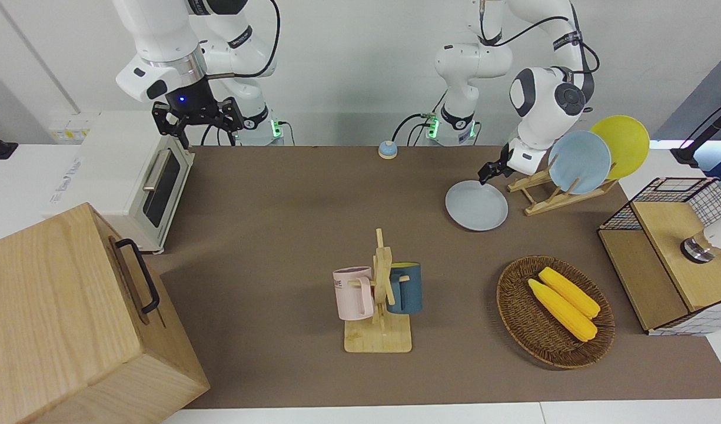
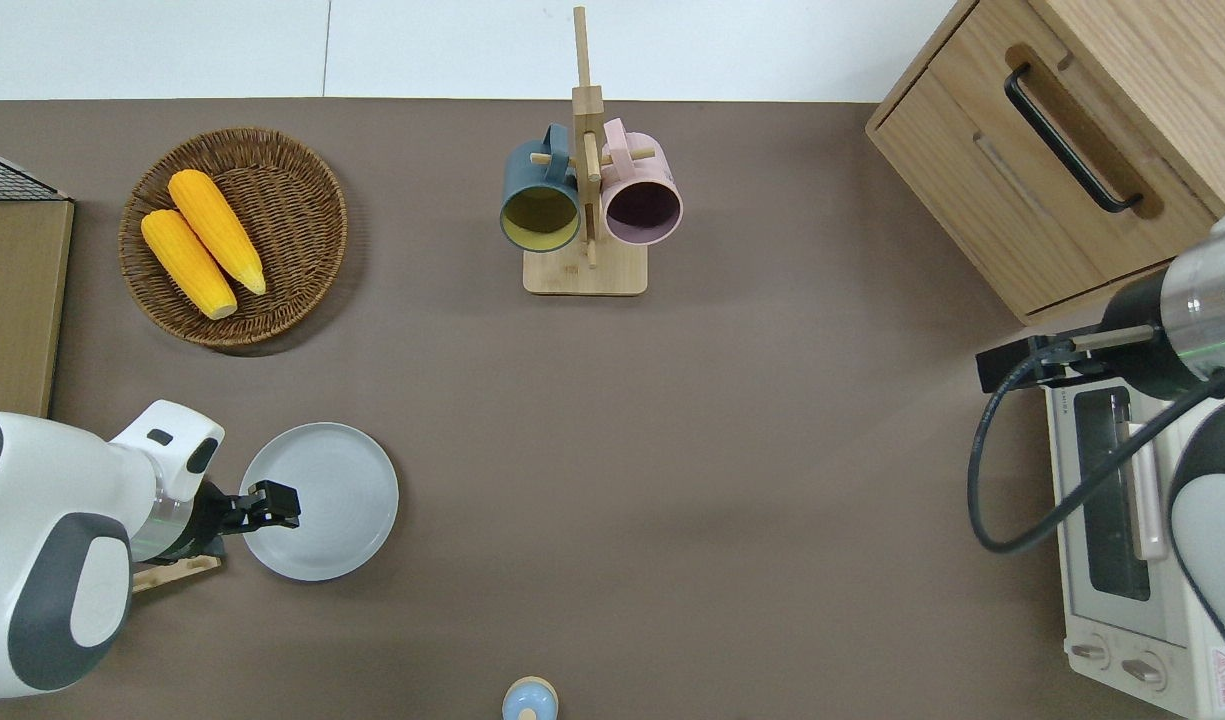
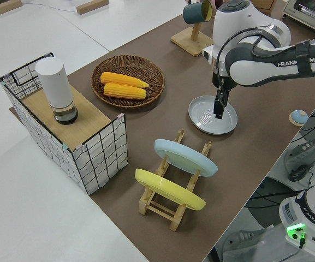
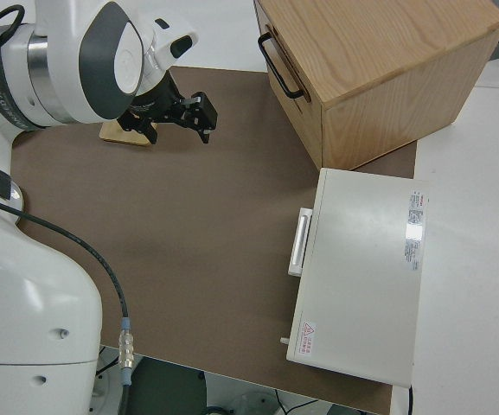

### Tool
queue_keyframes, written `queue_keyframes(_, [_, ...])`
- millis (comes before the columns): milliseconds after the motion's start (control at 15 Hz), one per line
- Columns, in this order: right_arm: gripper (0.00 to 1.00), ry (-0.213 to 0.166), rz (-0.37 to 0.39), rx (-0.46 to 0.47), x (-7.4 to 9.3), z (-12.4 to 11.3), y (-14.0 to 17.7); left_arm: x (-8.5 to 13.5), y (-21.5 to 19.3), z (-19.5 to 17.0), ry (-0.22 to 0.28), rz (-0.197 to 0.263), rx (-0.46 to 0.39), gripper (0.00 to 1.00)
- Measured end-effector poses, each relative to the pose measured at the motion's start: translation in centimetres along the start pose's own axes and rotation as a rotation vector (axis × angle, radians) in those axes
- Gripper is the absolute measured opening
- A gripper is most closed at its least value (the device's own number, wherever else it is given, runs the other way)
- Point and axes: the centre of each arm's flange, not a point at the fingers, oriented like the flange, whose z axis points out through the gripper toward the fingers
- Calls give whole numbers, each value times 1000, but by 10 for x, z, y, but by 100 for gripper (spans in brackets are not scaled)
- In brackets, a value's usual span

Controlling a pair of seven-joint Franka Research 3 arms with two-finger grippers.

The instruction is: Pick gray plate from low plate rack and place it on table with left arm

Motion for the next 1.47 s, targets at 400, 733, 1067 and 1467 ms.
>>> queue_keyframes(400, [99, 0, 0, 0, 0, 0, 0, 7, -2, -19, 45, 14, 27, 97])
queue_keyframes(733, [99, 0, 0, 0, 0, 0, 0, 18, -11, -89, 110, 72, 133, 98])
queue_keyframes(1067, [99, 0, 0, 0, 0, 0, 0, 8, -17, -168, 56, 155, 147, 98])
queue_keyframes(1467, [99, 0, 0, 0, 0, 0, 0, 10, -10, -199, 20, 250, 109, 99])
